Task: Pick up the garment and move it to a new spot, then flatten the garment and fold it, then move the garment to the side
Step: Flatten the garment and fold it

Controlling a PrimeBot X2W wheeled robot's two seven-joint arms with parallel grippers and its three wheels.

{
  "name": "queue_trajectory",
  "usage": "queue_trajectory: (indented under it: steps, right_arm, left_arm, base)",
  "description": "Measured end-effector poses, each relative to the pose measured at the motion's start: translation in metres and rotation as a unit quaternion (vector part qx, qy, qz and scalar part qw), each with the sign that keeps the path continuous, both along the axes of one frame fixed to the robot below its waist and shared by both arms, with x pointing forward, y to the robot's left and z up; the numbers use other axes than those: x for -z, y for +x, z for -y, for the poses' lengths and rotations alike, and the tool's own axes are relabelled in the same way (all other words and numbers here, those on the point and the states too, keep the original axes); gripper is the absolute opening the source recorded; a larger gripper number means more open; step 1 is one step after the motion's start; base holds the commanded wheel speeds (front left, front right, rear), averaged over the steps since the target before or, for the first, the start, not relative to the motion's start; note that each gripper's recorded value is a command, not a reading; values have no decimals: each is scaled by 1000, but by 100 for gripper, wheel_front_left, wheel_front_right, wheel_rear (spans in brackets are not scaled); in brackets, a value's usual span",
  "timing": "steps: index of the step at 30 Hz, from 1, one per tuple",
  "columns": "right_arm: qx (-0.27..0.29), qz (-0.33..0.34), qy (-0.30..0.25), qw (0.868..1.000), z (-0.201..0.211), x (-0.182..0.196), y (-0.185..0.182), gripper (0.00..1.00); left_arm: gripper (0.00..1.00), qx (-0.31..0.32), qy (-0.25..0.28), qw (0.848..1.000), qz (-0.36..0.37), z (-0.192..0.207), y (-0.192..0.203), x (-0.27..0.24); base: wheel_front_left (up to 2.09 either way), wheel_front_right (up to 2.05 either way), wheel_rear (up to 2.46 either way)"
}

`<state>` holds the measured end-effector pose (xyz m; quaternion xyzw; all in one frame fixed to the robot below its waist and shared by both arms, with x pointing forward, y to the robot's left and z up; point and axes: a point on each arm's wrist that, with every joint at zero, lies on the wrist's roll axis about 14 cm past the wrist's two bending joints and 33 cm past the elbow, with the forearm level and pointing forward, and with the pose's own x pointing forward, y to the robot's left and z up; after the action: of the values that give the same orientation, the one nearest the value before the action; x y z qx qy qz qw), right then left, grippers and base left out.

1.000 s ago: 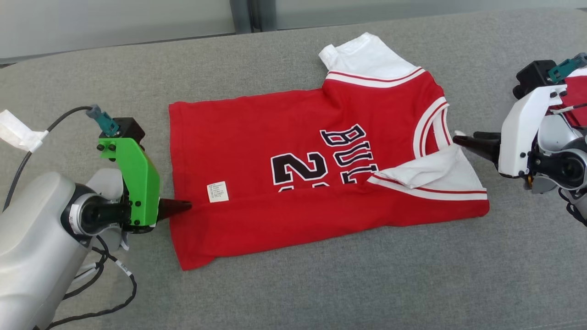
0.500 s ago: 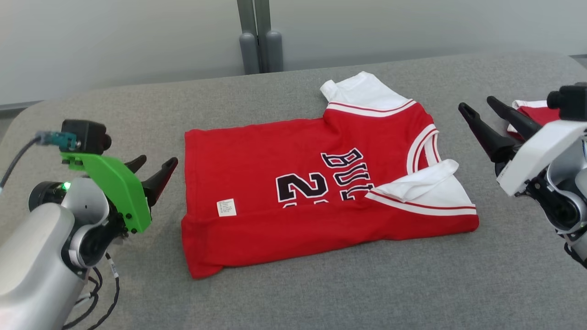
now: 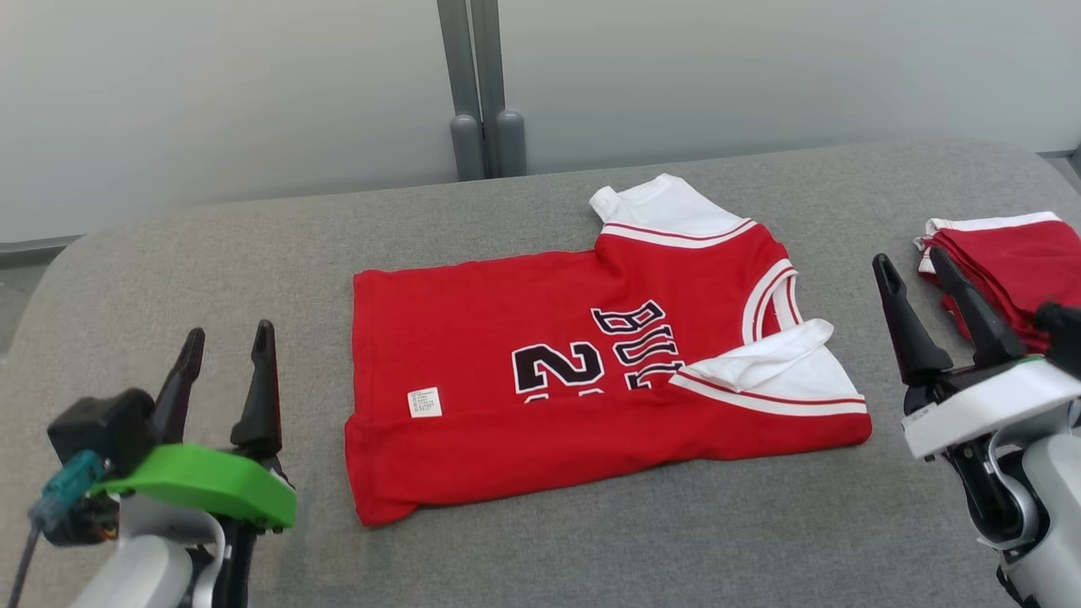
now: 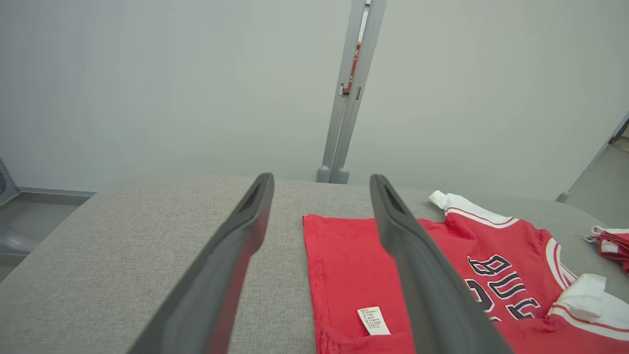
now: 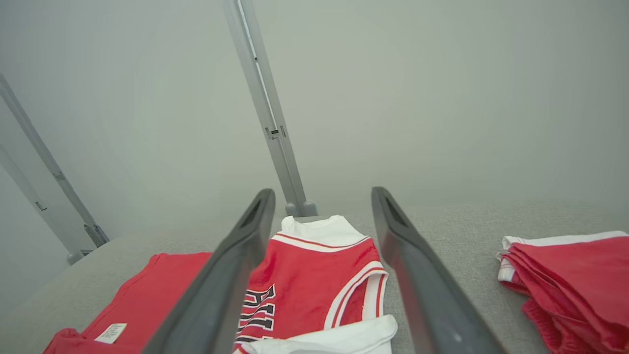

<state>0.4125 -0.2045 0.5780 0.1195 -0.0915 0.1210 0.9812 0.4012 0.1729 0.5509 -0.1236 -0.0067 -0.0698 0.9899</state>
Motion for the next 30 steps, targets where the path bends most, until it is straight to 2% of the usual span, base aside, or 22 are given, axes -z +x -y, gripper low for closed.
queue_trajectory:
  steps: [7,12,16,26,30]
  right_arm:
    - [33,-12,4,999,2,25,-28,100]
    - [56,-25,0,998,8,39,-41,100]
    - [58,-58,-4,997,4,63,-49,100]
    - [65,-88,-10,994,7,83,-45,100]
    - [74,-120,-17,990,16,97,-39,100]
  left_arm:
    - [100,-49,-6,999,0,-5,-24,18]
    - [100,-75,17,997,14,-7,-37,22]
    - [100,-71,23,997,8,3,-47,34]
    - [100,-60,22,998,-2,8,-47,49]
    - [100,-44,30,997,-54,13,-50,80]
  base:
    - [0,0,0]
    - [0,0,0]
    - [0,0,0]
    - [0,0,0]
    - [0,0,0]
